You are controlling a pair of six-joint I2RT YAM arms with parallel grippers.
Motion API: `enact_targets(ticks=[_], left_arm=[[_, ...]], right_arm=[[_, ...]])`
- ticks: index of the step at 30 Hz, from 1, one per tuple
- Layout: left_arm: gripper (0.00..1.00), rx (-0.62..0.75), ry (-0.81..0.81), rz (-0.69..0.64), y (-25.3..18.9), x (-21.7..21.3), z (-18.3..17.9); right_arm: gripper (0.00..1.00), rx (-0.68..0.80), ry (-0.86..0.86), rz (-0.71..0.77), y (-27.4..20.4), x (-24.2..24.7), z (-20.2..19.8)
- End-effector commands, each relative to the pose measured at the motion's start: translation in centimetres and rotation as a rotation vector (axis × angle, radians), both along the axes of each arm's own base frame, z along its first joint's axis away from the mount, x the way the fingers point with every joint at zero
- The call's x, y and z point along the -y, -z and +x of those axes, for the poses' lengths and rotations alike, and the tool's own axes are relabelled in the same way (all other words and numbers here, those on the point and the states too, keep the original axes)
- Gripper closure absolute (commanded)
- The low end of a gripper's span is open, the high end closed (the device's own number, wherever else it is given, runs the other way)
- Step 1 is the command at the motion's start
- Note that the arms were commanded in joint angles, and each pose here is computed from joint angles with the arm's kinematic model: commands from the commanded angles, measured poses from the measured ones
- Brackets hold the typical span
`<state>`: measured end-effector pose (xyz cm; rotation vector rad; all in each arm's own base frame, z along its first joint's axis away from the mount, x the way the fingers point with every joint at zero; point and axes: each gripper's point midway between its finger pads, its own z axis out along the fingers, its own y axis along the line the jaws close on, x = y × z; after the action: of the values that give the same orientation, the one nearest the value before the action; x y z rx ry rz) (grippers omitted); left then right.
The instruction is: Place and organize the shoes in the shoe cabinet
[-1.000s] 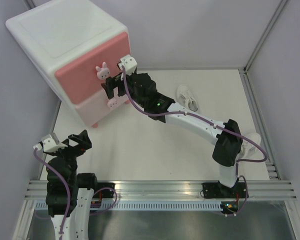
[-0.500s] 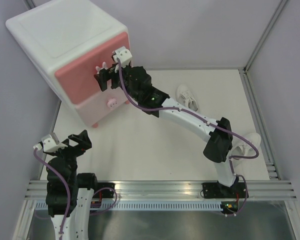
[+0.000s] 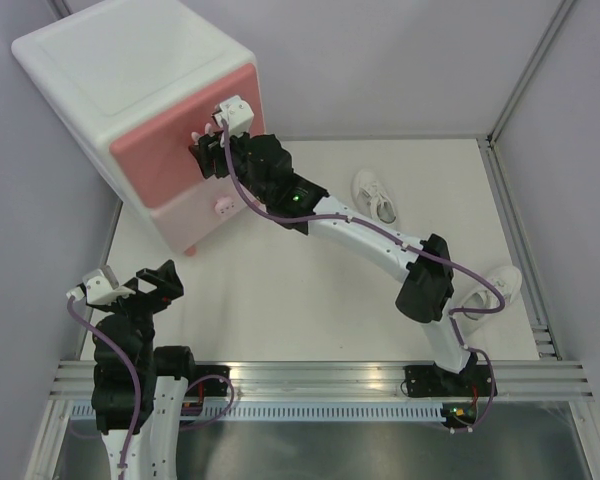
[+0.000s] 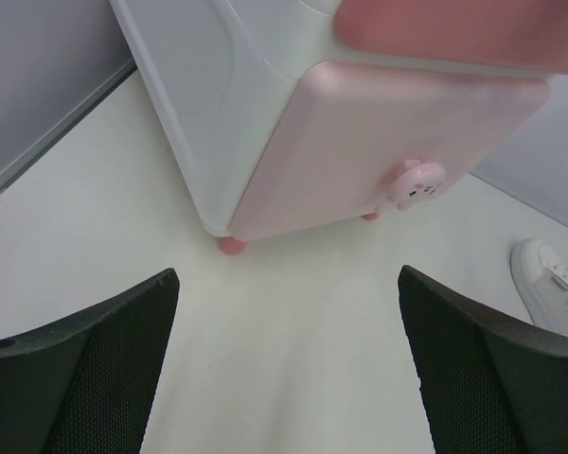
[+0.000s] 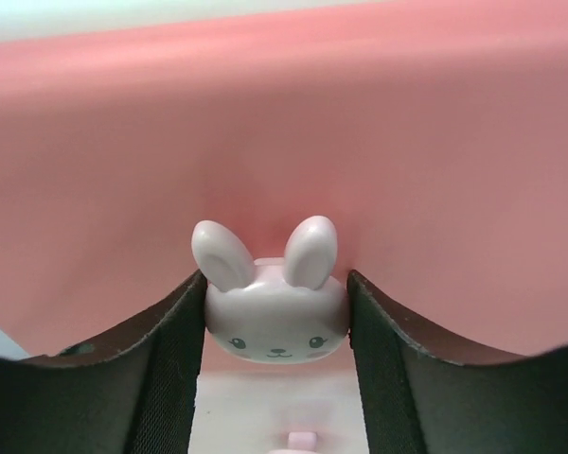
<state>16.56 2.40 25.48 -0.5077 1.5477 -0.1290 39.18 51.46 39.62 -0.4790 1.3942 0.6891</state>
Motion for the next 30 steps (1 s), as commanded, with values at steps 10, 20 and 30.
enact_targets(ticks=[10, 20, 30], left_arm=[[0.01, 0.103, -0.030, 0.012, -1.9, -0.5, -1.5], [0.01, 0.104, -0.031, 0.012, -1.9, -0.5, -1.5], [0.01, 0.103, -0.031, 0.012, -1.9, -0.5, -1.5]], right_arm=[[0.88, 0.059, -0.003, 0.057, -3.5, 2.3, -2.0], [0.99, 0.024, -0.032, 0.047, -5.1, 5.1, -5.0], [0.99, -0.038, -0.062, 0.007, -4.3, 8.7, -9.0]])
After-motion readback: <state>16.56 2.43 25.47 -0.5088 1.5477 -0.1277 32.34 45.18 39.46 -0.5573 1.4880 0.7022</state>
